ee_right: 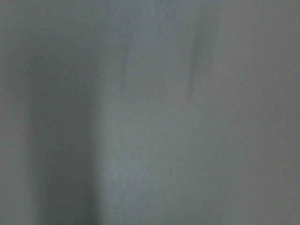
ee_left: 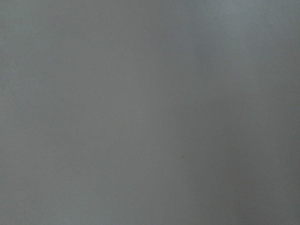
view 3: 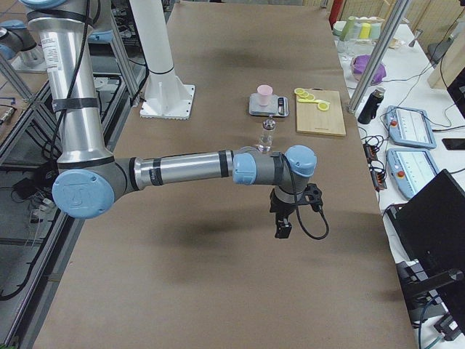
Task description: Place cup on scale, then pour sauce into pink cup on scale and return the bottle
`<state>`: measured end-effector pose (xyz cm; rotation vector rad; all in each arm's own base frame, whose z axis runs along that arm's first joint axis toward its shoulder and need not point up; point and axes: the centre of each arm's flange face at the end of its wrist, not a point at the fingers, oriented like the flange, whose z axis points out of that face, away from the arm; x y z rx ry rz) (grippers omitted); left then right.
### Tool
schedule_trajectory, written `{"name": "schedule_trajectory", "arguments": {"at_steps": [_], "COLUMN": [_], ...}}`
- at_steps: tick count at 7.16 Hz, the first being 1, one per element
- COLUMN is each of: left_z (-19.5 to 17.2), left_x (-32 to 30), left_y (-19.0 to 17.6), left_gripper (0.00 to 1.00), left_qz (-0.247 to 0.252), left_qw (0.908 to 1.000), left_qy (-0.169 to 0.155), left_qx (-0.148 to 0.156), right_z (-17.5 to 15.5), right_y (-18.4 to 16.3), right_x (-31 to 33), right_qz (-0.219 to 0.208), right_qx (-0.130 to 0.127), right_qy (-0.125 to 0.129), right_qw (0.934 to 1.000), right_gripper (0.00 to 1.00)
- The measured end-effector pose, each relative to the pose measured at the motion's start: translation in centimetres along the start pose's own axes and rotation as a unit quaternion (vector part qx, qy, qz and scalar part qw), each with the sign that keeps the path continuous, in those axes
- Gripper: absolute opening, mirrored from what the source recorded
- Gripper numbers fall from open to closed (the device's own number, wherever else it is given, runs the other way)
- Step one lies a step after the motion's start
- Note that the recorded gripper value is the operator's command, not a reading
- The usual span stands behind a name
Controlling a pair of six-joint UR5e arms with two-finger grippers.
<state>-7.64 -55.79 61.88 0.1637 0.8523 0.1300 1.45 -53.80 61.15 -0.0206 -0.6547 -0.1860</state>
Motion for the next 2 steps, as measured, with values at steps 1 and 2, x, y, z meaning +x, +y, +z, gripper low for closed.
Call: {"name": "schedule_trajectory", "arguments": {"at_steps": [1, 2], "left_z": [0.11, 0.18], "left_x": [-0.28, -0.54], "left_y": [0.46, 0.85], "left_gripper": [0.99, 0.99], "left_qz": [-0.005, -0.008], "left_qw": [1.0000, 1.0000], "left_qy": [0.000, 0.000], "left_qx": [-0.001, -0.002], "right_z": [0.40, 0.63], "right_y": [0.65, 1.06], "right_x": [0.30, 0.44], "right_qz": [-0.002, -0.005], "right_qx": [-0.003, -0.005], "right_qy": [-0.002, -0.003], "right_qw": [1.0000, 1.0000], "right_gripper": [1.00, 1.00]}}
